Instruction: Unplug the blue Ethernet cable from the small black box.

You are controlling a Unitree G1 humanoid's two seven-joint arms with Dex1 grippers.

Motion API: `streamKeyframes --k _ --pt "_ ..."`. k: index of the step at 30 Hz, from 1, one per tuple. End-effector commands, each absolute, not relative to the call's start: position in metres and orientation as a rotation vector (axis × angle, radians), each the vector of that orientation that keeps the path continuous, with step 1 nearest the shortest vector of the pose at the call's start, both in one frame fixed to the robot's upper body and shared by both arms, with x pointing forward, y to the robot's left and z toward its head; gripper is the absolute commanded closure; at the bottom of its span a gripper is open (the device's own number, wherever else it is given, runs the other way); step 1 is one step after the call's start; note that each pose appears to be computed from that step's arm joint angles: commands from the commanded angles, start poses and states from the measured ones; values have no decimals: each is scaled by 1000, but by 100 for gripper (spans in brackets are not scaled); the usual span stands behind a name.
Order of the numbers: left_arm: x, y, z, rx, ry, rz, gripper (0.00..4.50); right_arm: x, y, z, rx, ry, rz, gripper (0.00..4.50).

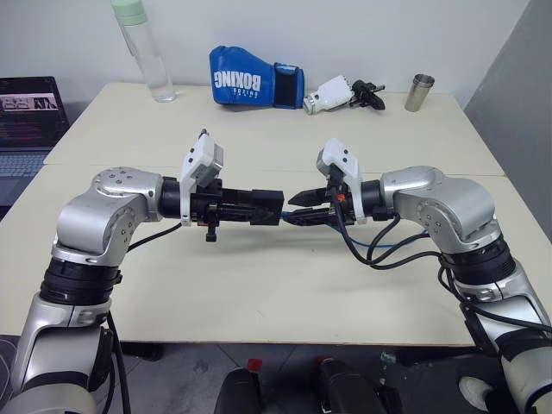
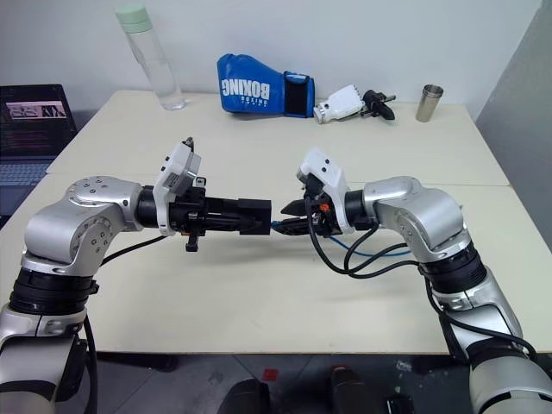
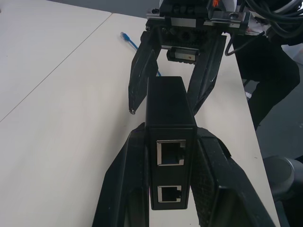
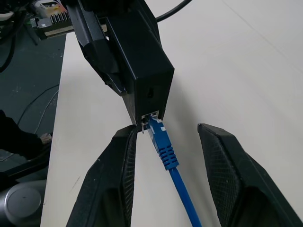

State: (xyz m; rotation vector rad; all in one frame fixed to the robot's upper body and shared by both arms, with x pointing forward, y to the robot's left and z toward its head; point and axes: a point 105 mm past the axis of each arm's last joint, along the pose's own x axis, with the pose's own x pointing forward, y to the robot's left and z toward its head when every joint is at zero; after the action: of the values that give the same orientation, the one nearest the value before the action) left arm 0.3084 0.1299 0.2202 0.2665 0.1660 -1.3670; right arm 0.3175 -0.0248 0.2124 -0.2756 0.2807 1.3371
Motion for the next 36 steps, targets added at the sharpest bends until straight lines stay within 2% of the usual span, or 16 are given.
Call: streamKeyframes --k 1,22,26,32,36 --pt "304 128 236 305 106 -1380 372 316 -21 222 -294 255 1362 236" --pt "300 125 237 313 109 -1394 372 322 -18 217 -271 318 1413 236" --pt "299 125 237 314 111 -1398 372 323 -19 218 -272 320 1417 306" --pt "297 125 234 322 124 -1413 372 318 -20 218 -280 336 1459 446" --pt "296 124 233 325 132 -1423 372 317 -19 218 -287 342 1474 449"
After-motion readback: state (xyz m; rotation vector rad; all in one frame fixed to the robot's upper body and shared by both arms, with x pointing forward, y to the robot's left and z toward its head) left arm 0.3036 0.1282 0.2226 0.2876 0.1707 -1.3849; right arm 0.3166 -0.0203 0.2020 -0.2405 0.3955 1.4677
